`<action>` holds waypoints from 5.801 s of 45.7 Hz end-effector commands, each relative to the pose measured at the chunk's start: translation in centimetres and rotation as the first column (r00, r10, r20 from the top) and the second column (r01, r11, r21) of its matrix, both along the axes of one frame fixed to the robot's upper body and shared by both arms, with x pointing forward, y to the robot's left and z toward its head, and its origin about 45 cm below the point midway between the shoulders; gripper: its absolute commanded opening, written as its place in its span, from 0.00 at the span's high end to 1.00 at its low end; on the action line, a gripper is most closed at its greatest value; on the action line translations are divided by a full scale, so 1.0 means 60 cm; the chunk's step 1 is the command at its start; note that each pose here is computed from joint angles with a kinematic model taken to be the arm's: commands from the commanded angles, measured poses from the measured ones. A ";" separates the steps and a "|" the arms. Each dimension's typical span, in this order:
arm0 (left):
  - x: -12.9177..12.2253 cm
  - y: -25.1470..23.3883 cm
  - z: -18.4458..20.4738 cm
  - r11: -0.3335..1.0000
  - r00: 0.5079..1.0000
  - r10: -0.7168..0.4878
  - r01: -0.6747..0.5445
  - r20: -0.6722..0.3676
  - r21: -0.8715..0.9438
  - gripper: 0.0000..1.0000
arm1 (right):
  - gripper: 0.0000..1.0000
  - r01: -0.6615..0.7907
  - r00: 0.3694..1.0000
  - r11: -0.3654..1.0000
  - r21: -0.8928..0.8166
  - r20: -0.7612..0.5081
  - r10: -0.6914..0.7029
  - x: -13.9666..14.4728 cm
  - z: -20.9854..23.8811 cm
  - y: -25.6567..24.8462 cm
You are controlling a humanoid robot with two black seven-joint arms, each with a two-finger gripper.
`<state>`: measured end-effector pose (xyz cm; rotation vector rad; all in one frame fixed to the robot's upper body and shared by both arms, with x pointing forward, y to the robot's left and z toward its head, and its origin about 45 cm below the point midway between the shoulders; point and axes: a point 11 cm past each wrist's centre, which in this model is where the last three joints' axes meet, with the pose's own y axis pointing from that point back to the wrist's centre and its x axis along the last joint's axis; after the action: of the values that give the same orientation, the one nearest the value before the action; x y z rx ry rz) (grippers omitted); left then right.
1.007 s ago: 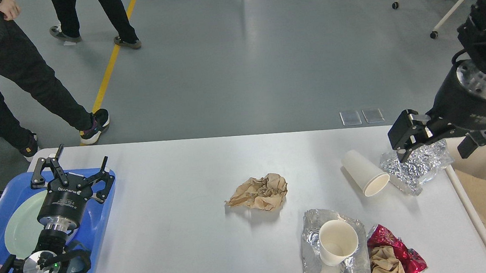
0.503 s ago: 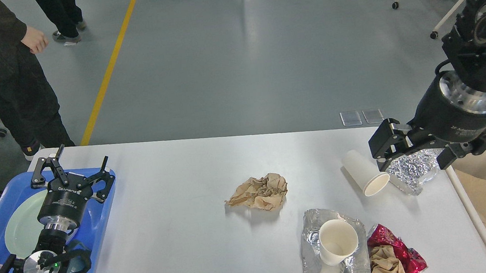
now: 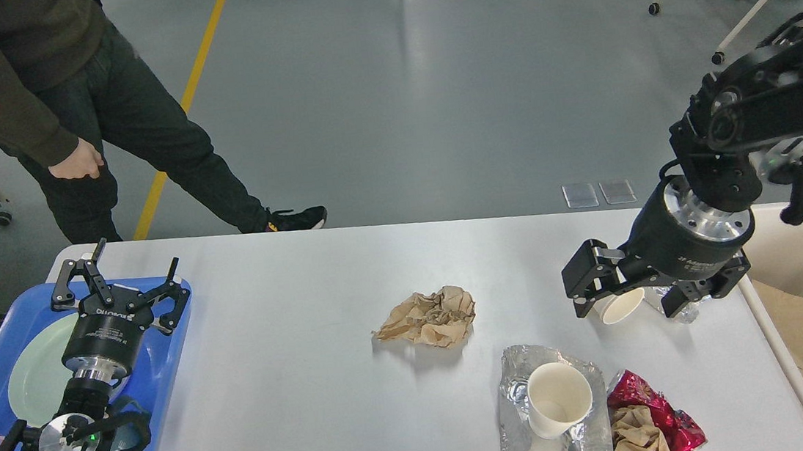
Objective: Tidy desktop
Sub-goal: 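Move the right gripper out of the bin toward the white paper cup, then lower the right gripper and grasp the white paper cup, then lift the paper cup and carry it to the white bin, then release the cup into the bin with the right gripper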
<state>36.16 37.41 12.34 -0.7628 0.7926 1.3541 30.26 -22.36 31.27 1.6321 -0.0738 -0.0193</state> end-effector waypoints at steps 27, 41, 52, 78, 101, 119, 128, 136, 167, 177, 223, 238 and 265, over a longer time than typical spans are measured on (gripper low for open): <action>0.000 0.000 0.000 1.000 1.000 0.000 0.000 0.000 0.000 0.03 | 0.00 0.071 0.997 0.997 -0.042 -0.017 -0.072 -0.025 -0.188 -0.005; 0.000 0.000 0.000 1.000 1.000 0.000 0.000 0.000 0.000 0.03 | 0.05 0.087 0.995 0.995 -0.048 -0.037 -0.089 -0.050 -0.289 0.008; 0.000 0.000 0.000 1.000 1.000 0.000 0.000 0.000 0.000 0.03 | 0.39 0.121 0.992 0.992 -0.030 -0.025 -0.122 -0.046 -0.351 0.020; 0.000 0.000 0.000 1.000 1.000 0.000 0.000 0.000 0.000 0.03 | 1.00 0.155 0.987 0.988 -0.020 -0.032 -0.156 -0.041 -0.343 0.013; 0.000 0.000 0.000 1.000 1.000 -0.001 0.001 -0.001 0.000 0.03 | 1.00 0.219 0.974 0.976 0.008 -0.063 -0.218 -0.009 -0.267 -0.018; 0.000 0.000 0.000 1.000 1.000 0.000 0.000 0.000 0.000 0.03 | 1.00 0.187 0.982 0.981 -0.051 -0.004 -0.188 0.032 0.026 -0.056; 0.000 0.000 0.000 1.000 1.000 0.000 0.000 0.000 0.000 0.03 | 1.00 0.253 0.964 0.967 -0.021 0.088 -0.250 0.027 0.128 -0.089; 0.000 0.000 0.000 1.000 1.000 0.000 0.000 0.000 0.000 0.03 | 1.00 0.309 0.944 0.951 0.012 0.118 -0.308 0.026 0.136 -0.126; -0.001 0.000 -0.001 1.000 1.000 -0.001 0.001 -0.002 0.000 0.03 | 1.00 0.648 0.755 0.741 -0.176 0.275 -0.595 0.024 -0.055 -0.540; -0.001 0.000 -0.001 1.000 1.000 0.001 -0.001 -0.001 0.000 0.03 | 1.00 0.703 0.696 0.681 -0.203 0.391 -0.602 -0.006 -0.216 -0.623; 0.000 0.000 0.000 1.000 1.000 0.000 0.000 0.000 0.000 0.03 | 0.30 0.749 0.618 0.601 -0.278 0.621 -0.483 -0.132 -0.476 -0.586; -0.001 0.000 -0.001 1.000 1.000 0.001 -0.001 -0.001 0.000 0.03 | 0.00 0.750 0.616 0.603 -0.273 0.619 -0.487 -0.129 -0.477 -0.583; 0.000 0.000 0.000 1.000 1.000 0.000 0.000 0.000 0.000 0.03 | 0.00 0.734 0.662 0.621 -0.273 0.491 -0.566 -0.025 -0.344 -0.572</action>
<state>36.14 37.43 12.33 -0.7627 0.7927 1.3546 26.63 -58.06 8.10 0.9894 -0.9891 -0.2305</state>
